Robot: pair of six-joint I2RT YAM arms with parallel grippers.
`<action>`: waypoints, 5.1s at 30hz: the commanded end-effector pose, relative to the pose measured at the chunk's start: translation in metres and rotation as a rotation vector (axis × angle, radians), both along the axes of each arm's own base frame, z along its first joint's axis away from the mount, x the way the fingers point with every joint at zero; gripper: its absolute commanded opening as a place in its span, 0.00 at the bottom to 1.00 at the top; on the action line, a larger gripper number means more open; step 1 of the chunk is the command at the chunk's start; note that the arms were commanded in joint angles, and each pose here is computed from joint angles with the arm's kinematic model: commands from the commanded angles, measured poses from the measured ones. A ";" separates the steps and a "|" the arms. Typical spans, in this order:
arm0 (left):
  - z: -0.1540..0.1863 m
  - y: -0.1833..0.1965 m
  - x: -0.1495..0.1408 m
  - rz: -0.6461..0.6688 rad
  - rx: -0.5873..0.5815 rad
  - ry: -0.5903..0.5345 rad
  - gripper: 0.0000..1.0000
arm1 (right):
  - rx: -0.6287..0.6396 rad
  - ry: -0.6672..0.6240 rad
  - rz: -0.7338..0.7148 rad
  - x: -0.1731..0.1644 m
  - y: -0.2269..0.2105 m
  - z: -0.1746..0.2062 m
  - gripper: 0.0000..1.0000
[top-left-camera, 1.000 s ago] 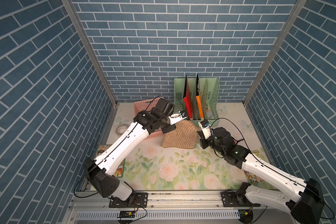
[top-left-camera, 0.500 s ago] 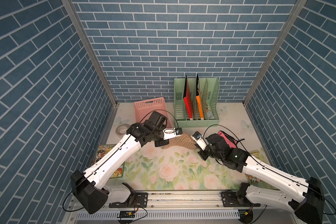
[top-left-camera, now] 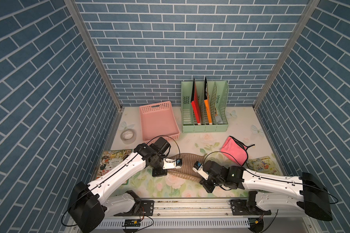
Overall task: Fold the square dishcloth
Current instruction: Flatten out the cleaning item at the center of the board, then fold the cleaning item at the center of the board.
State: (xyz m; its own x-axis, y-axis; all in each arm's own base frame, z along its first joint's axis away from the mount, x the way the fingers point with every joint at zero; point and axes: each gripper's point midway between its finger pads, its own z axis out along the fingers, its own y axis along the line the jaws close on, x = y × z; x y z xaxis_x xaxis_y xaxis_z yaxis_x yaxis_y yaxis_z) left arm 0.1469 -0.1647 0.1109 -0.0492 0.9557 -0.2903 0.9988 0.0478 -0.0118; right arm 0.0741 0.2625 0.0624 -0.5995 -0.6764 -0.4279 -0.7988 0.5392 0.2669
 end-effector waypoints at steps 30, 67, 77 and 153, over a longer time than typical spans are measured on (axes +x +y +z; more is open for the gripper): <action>-0.076 -0.029 0.124 0.237 0.149 -0.309 0.50 | -0.103 0.206 -0.038 -0.040 -0.016 -0.024 0.00; -0.069 -0.005 0.168 0.228 0.267 -0.474 0.51 | -0.041 0.179 -0.001 -0.027 0.012 -0.012 0.00; -0.009 -0.033 0.054 0.018 -0.030 -0.089 0.63 | 0.000 0.177 -0.004 -0.005 0.028 -0.006 0.00; -0.048 -0.026 0.151 0.154 0.108 -0.274 0.00 | -0.103 0.232 -0.177 0.120 0.000 -0.013 0.00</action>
State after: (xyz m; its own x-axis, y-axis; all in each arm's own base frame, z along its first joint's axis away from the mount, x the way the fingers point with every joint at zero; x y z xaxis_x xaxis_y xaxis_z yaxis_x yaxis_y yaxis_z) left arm 0.2871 -0.1952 0.0695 -0.0968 0.9704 -0.2212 0.9606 0.1493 0.2345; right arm 0.1837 0.2637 0.0530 -0.8000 -0.5697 -0.1883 -0.5928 0.7021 0.3945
